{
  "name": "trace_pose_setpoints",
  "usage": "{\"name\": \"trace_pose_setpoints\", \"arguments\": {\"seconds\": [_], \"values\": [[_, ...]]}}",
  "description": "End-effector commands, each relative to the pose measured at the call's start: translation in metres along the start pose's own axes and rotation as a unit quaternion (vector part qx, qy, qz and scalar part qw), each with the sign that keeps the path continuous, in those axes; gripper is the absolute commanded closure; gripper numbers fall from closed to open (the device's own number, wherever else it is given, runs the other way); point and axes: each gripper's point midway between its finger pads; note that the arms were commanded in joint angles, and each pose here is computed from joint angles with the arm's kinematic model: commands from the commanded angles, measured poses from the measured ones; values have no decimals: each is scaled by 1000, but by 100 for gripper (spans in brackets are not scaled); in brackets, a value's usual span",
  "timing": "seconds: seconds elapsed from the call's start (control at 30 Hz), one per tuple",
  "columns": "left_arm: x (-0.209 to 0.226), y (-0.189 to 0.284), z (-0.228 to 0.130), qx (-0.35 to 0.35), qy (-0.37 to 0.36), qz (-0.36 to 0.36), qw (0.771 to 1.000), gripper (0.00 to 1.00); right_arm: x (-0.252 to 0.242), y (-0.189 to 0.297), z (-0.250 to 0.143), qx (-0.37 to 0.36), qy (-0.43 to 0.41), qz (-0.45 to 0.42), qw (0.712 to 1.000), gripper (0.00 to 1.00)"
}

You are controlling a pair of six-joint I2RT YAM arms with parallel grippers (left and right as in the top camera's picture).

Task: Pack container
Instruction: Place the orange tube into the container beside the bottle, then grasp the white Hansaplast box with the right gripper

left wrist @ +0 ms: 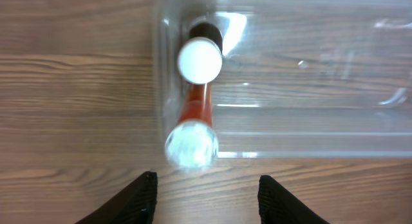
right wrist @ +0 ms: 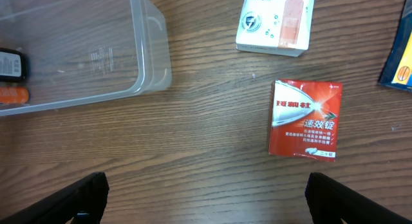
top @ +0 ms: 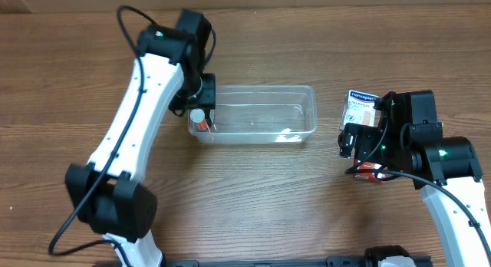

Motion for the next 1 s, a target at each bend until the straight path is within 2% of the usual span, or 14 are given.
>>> {"name": "trace_pose_setpoints", "arguments": {"seconds": [0.0, 0.17, 0.23, 0.3, 0.33, 0.5, 0.73, 0.87, 0.97], "values": [[9, 76, 4, -101, -4, -7, 995, 44, 0, 7, 8, -13, 3, -3, 1000, 0], [38, 138, -17, -174, 36, -30, 984, 44, -3, 12, 18, -34, 2, -15, 999, 0], [59, 167, -38, -208, 54, -31, 976, 30, -16, 36, 54, -87, -14, -68, 994, 0], [77, 180, -50, -226, 76, -13, 971, 5, -22, 42, 79, -102, -20, -91, 990, 0], [84, 185, -55, -233, 83, -6, 969, 0, -26, 38, 93, -98, -28, -95, 990, 0], [106, 188, -59, -237, 110, 19, 965, 0, -53, -20, 125, -20, -44, -123, 991, 0], [138, 165, -35, -201, 161, 50, 965, 0, -90, -129, 103, 115, -59, -120, 984, 0], [143, 148, -24, -173, 165, 61, 969, 0, -95, -152, 93, 145, -61, -122, 980, 0], [143, 136, -17, -155, 164, 66, 972, 0, -85, -165, 87, 162, -50, -89, 982, 0]]}}
Point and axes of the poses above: each gripper's point midway between its finger pads, its own y axis back along the fingers, its own x axis along the line the jaws close on, z = x × y, and after that the axes turned 5 degrees about y, right-handed
